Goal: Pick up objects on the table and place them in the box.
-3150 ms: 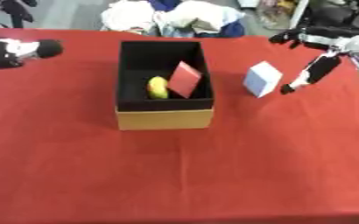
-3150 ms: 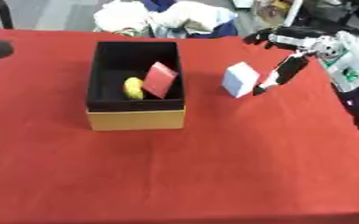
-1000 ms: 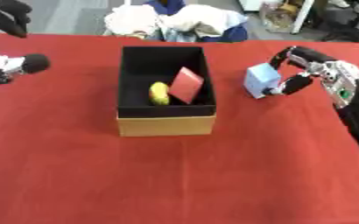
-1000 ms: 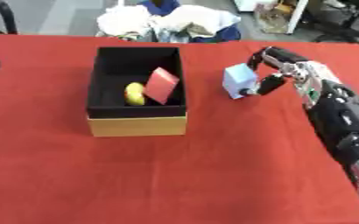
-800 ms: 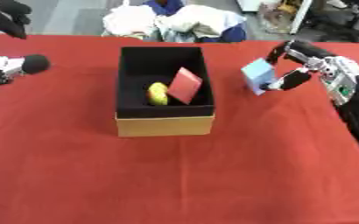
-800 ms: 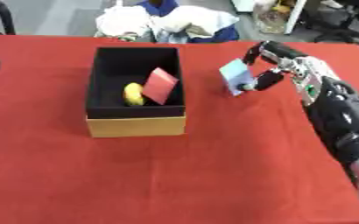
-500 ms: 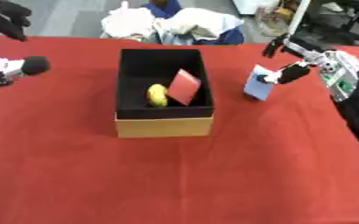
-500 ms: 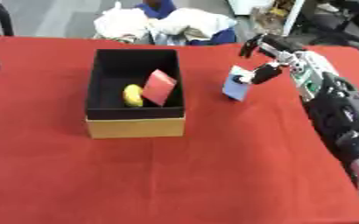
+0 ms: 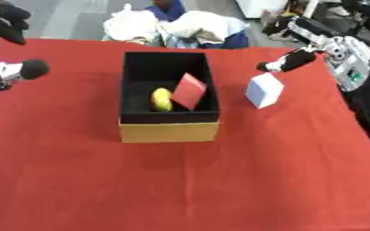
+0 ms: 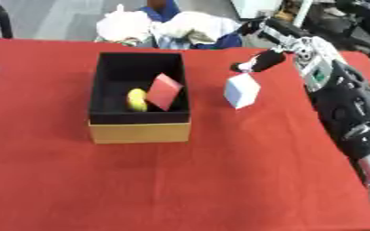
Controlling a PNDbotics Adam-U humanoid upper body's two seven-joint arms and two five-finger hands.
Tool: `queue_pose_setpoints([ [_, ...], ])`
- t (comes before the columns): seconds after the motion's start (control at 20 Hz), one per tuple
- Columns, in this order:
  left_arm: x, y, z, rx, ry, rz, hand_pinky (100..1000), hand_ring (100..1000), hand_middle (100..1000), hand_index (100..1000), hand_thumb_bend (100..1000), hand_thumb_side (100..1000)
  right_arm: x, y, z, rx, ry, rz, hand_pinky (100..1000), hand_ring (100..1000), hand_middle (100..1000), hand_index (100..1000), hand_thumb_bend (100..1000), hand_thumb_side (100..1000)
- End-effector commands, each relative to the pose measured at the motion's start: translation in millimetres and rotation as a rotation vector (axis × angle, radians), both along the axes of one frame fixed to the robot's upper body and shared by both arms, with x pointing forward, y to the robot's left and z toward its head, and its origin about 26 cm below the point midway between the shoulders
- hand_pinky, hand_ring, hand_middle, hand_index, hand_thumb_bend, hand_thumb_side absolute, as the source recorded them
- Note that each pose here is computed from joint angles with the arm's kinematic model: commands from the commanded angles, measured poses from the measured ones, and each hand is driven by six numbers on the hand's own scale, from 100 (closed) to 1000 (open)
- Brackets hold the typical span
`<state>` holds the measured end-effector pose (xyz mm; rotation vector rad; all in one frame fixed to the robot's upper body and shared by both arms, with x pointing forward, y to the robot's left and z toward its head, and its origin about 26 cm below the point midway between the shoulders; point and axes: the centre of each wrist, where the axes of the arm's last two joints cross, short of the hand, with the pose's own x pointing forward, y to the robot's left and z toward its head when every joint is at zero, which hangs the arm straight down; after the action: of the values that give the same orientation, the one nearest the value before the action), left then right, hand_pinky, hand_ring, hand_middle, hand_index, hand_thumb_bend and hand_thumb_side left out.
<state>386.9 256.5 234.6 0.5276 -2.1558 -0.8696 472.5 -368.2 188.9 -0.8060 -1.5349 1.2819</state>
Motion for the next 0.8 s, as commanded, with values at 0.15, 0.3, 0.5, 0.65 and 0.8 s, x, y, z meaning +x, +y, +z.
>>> queue_pose_setpoints([
  [0.15, -2.6, 5, 10.6, 0.005, -0.028, 0.008, 624, 533, 580, 738, 982, 712, -1.1, -21, -7.4, -0.018, 0.084, -0.105, 819, 895, 872, 949, 581, 504],
  [0.3, -2.4, 5, 10.3, 0.005, -0.027, 0.002, 626, 534, 581, 738, 980, 713, -1.1, -24, -17.6, -0.014, 0.109, -0.143, 820, 896, 880, 957, 580, 570],
  [0.5, -2.3, 4, 9.9, 0.004, -0.025, 0.000, 626, 534, 582, 738, 975, 715, -0.8, -24, -27.6, -0.013, 0.124, -0.159, 820, 895, 869, 957, 567, 595],
  [0.65, -2.3, 4, 9.6, 0.003, -0.024, -0.001, 626, 534, 582, 739, 973, 716, -0.4, -22, -34.0, -0.023, 0.143, -0.159, 822, 896, 867, 958, 575, 654],
  [0.8, -2.2, 4, 9.5, 0.002, -0.024, -0.003, 626, 534, 583, 739, 968, 717, -0.1, -20, -38.8, -0.043, 0.169, -0.152, 824, 894, 864, 957, 590, 684],
])
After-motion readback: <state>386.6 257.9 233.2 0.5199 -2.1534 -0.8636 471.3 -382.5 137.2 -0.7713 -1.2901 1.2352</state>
